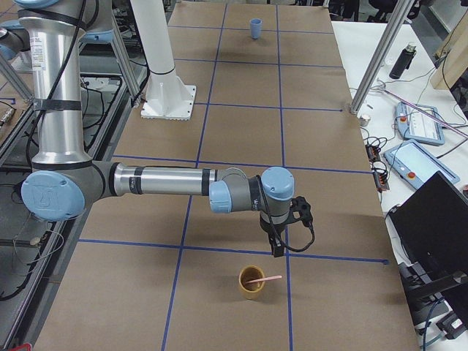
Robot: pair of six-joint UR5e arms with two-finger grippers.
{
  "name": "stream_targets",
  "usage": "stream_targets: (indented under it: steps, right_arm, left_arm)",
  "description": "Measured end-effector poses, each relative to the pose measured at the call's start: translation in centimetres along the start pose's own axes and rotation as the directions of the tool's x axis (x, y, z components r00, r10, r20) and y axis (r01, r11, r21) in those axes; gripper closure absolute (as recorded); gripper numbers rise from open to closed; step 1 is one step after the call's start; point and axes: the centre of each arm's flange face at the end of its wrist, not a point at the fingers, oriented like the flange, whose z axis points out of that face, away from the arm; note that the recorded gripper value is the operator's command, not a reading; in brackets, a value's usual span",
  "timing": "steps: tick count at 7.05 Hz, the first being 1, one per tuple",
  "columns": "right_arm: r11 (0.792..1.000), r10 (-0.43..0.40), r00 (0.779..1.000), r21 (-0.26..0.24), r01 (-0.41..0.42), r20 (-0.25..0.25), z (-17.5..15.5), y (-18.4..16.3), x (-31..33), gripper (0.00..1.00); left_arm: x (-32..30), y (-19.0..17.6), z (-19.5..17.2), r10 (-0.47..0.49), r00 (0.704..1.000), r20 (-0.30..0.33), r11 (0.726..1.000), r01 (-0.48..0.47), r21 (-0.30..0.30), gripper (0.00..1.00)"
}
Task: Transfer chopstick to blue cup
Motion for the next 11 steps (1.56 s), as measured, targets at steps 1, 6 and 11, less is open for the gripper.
stream_targets:
  steps: [1,6,11]
  right_arm:
    - [1.000,-0.002,1.000,0.002,0.002,-0.001,-0.1,-0.1,-0.1,0.00]
    - [1.000,-0.009,1.000,0.009,0.009,-0.005,-0.1,-0.2,-0.2,0.00]
    - [0.999,-0.024,0.999,0.031,0.023,0.031,-0.9,-0.3,-1.2,0.00]
  left_arm:
    - [0.3,0.1,-0.4,-0.004,1.000,-0.002,1.000,0.004,-0.003,0.02]
    - [-0.1,3.8,-0.6,-0.027,1.000,-0.014,0.999,0.027,-0.022,0.02]
    - [1.5,6.3,-0.9,-0.085,0.993,-0.082,0.996,0.083,-0.028,0.02]
